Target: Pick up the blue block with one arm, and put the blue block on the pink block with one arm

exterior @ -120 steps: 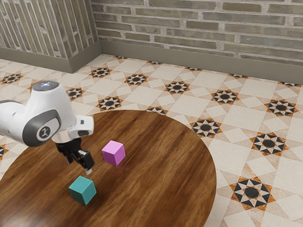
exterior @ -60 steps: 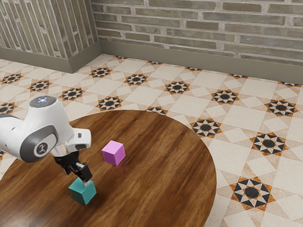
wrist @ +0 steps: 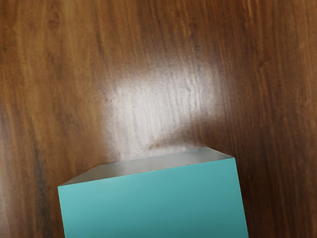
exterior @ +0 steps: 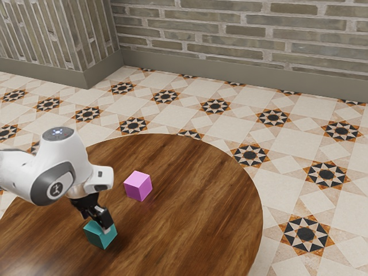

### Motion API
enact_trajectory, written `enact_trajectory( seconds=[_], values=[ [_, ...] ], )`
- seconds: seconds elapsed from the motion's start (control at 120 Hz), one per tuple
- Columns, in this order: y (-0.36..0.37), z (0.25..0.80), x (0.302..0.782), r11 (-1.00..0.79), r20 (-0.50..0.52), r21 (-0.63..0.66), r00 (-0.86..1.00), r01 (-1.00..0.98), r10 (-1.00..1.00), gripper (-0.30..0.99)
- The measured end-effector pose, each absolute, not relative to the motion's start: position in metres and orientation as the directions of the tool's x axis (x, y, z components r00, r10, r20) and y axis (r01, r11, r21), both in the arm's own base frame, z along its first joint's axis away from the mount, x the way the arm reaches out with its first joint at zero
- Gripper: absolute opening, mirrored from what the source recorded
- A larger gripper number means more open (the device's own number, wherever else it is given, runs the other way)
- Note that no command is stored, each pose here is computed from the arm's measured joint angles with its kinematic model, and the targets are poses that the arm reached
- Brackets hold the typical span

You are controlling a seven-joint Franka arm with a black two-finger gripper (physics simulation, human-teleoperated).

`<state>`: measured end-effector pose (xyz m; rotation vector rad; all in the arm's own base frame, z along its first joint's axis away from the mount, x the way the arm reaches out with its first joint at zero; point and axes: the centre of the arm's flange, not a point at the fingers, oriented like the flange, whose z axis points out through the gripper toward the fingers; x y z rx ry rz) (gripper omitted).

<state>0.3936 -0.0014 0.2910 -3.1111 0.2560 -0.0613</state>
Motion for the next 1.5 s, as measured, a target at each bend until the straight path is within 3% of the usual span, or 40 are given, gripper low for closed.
enact_trajectory(
  seconds=[1.5],
  values=[
    [-0.001,0.251,0.399,-0.996,0.026,0.001,0.996,-0.084,-0.084,0.69]
  ],
)
